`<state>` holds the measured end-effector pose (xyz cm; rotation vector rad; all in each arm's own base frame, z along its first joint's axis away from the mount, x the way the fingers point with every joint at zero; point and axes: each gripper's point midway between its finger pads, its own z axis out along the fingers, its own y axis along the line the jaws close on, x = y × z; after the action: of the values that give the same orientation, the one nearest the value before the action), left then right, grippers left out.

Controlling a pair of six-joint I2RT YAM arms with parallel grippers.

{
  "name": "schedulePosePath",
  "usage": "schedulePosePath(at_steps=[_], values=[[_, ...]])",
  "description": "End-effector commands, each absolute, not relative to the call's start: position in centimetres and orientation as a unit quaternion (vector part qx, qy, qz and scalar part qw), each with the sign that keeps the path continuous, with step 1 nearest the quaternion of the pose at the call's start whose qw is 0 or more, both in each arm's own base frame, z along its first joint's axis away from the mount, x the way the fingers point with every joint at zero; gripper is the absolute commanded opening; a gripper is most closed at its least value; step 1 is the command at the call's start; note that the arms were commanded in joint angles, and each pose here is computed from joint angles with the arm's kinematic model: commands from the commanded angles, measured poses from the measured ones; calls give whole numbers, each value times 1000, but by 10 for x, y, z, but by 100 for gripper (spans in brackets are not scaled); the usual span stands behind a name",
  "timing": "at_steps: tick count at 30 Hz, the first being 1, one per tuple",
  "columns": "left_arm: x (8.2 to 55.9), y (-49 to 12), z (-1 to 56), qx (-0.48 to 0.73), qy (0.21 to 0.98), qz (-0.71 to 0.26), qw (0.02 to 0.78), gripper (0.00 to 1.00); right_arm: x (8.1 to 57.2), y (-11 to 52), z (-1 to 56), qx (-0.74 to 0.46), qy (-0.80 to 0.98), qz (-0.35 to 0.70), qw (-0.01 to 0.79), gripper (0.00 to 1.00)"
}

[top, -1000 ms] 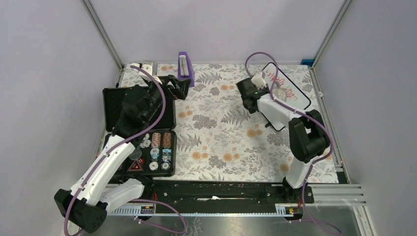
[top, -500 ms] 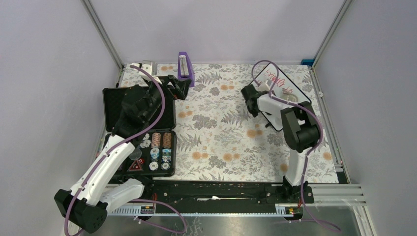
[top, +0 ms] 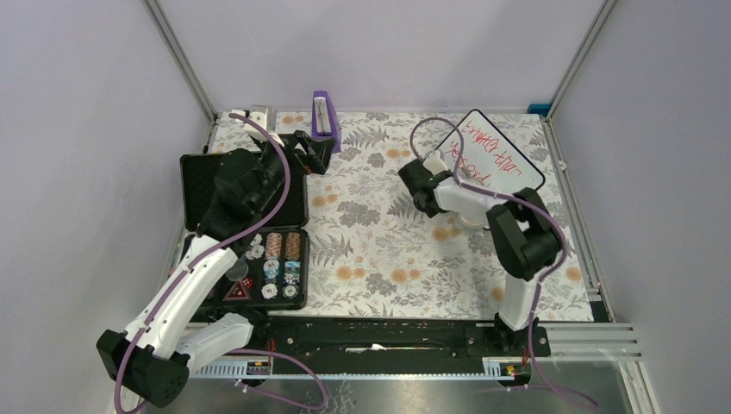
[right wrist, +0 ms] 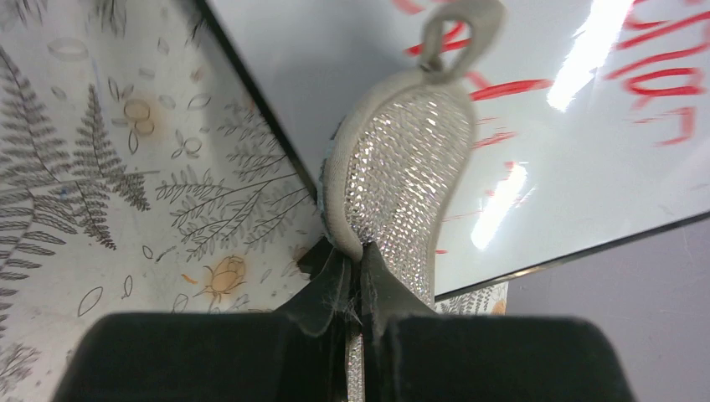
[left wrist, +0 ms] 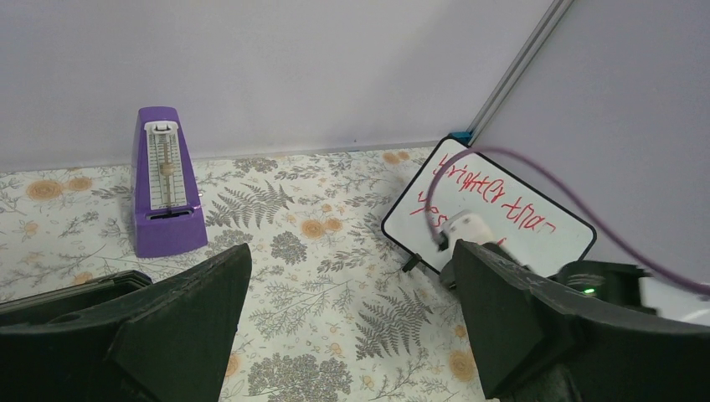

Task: Erase the whiteboard

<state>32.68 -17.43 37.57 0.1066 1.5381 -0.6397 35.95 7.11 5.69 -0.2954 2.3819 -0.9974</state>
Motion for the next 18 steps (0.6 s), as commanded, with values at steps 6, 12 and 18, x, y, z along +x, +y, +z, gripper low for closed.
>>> schedulePosePath(at_steps=[6, 12, 18], values=[[323, -175, 398, 51, 659, -300, 688, 99, 375, -8, 149, 17, 834, -440, 332, 0], [323, -175, 399, 51, 657, -301, 689, 99, 373, -27, 125, 6, 824, -490, 283, 0], [322, -175, 400, 50, 657, -302, 689, 99, 366, 5, 69, -49, 852, -461, 244, 0]])
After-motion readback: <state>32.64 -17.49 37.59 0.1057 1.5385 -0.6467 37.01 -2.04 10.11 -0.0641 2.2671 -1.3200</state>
